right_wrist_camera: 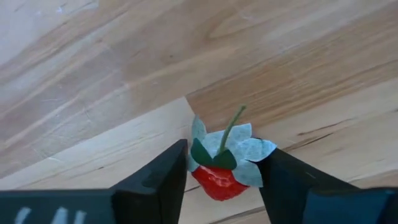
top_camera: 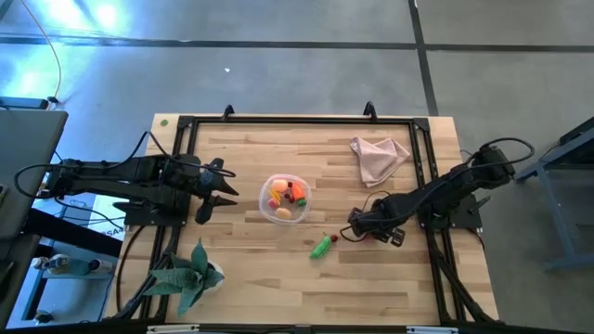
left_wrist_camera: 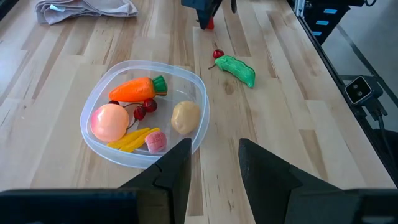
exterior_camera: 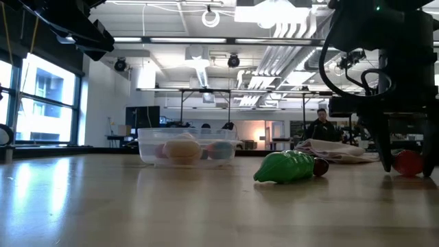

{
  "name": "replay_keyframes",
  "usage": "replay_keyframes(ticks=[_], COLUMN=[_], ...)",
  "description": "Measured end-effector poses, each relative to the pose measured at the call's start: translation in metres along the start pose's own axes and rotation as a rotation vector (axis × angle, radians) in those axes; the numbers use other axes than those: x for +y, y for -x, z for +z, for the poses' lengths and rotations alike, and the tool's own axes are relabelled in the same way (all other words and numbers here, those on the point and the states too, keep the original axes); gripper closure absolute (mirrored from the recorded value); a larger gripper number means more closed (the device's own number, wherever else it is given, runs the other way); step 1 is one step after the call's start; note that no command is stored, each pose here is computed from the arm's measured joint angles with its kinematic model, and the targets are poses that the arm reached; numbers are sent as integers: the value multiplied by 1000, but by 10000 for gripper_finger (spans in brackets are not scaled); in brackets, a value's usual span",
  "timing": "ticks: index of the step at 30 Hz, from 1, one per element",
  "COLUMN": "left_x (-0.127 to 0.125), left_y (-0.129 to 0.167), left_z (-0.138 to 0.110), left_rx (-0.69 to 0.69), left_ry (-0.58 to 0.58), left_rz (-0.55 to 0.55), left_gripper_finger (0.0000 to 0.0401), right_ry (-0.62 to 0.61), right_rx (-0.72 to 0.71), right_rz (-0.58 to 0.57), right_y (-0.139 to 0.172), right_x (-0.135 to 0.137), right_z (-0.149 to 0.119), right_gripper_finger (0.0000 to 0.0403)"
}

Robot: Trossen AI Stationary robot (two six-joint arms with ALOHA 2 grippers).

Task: Pick and placing Produce into tupperware
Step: Put the strawberry into the transparent bin

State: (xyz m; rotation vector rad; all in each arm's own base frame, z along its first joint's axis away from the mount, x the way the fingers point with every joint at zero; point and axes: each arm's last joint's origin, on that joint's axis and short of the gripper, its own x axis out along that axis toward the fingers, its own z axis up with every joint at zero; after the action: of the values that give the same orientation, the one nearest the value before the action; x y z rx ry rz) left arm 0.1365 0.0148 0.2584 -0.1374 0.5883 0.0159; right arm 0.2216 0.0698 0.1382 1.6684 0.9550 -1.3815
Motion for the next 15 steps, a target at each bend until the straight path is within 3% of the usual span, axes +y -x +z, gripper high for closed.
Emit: replay_keyframes(ticks=[6,15], left_x=[0,0], left_y=[0,0], left_z=[0,0], left_rx=[0,0], left_ry=[0,0], left_rz=[1,0], left_gripper_finger=[279,279], right_ry=[-8,-7], right_rx=[15,23], right_rz=[-2,-4], right_y=[0,0], right_x=[1,1], right_z=[-1,-1], right_gripper_finger=[261,266])
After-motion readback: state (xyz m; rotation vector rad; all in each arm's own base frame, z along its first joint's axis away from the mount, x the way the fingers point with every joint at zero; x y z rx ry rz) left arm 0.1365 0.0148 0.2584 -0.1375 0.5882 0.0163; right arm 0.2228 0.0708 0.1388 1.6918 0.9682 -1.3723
